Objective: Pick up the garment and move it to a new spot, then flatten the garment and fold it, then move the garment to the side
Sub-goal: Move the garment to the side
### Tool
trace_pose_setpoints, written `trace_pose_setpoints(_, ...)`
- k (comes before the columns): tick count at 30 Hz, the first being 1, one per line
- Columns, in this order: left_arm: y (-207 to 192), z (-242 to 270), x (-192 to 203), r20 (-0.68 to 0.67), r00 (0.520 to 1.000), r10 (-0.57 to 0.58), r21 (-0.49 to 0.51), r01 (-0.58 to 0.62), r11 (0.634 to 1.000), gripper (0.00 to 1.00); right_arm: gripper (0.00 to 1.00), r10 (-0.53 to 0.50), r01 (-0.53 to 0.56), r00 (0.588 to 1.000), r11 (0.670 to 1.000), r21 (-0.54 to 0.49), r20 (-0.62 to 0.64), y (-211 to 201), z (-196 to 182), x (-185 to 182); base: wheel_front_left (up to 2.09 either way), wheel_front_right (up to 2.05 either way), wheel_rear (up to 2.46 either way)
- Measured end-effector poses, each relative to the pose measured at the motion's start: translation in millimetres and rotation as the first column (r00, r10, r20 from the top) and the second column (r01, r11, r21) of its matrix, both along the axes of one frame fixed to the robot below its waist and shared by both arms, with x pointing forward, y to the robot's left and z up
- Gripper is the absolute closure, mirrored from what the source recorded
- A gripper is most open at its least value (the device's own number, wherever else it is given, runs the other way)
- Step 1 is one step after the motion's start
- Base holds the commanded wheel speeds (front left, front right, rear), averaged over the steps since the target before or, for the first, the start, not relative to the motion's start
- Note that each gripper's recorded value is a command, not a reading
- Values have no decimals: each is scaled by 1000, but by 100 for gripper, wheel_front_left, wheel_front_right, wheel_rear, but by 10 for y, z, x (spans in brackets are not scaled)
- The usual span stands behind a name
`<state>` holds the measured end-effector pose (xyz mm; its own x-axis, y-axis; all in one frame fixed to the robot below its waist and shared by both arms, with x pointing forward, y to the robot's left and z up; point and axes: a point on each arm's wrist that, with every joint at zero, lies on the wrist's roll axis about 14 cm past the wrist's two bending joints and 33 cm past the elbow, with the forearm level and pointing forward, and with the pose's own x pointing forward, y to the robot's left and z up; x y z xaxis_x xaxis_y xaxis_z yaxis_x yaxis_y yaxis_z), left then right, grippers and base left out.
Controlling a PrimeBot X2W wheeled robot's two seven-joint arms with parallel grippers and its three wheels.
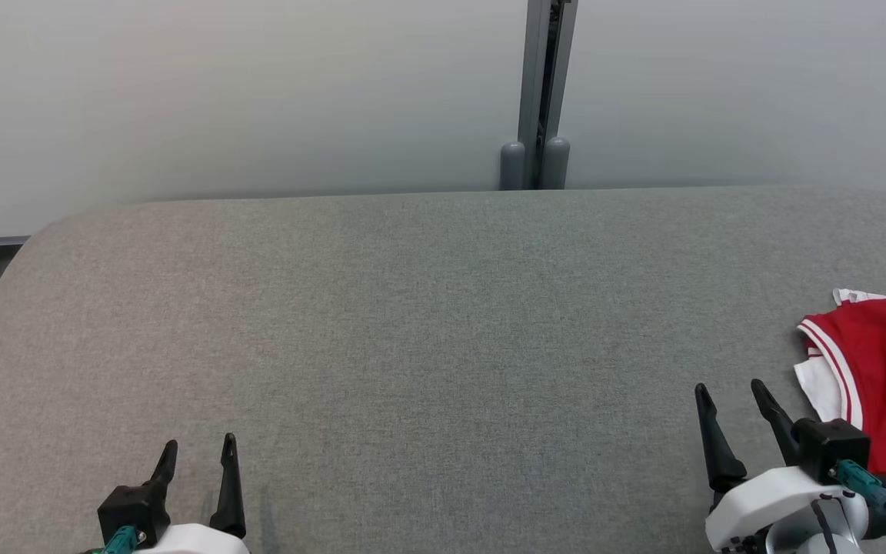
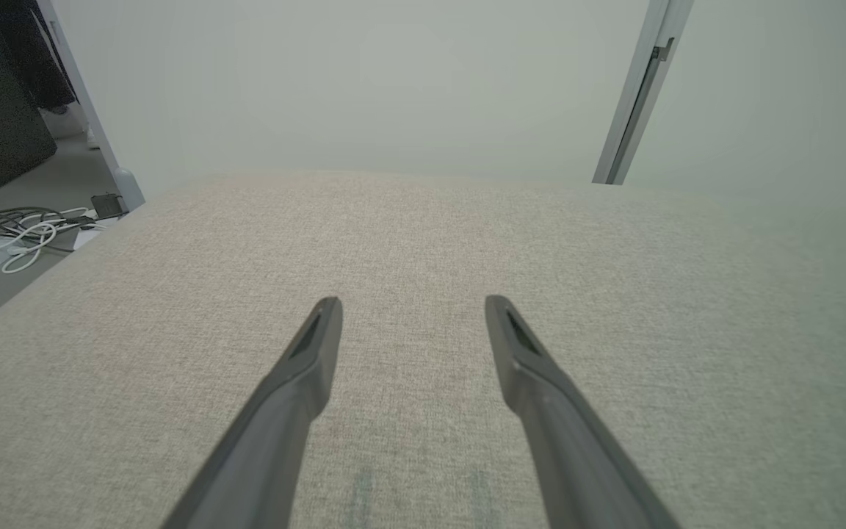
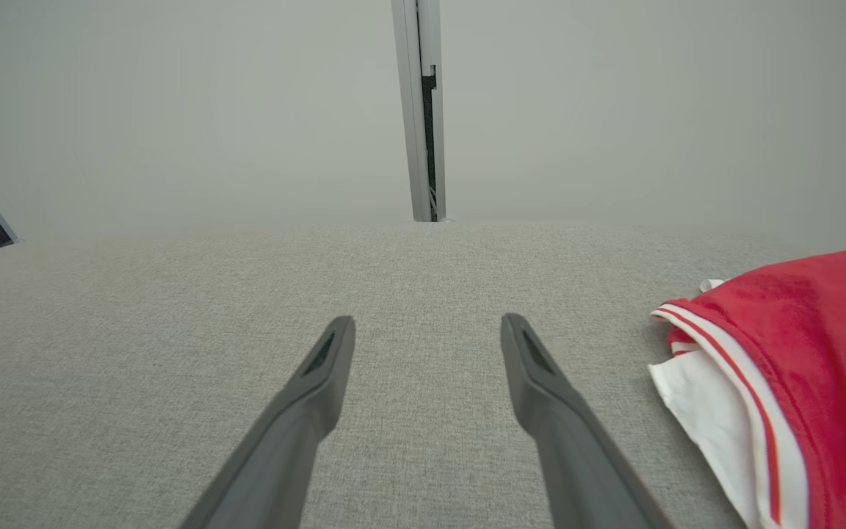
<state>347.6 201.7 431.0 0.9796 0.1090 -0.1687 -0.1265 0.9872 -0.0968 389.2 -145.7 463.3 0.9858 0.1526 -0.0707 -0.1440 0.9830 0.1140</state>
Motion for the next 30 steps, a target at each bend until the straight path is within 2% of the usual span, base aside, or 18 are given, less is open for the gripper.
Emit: trace_pose_setpoints(30, -93, -4, 23, 1, 1000, -27, -14, 27, 1000, 0, 0, -13, 13, 1000, 1000, 14, -1, -41, -11, -88, 0, 0, 0)
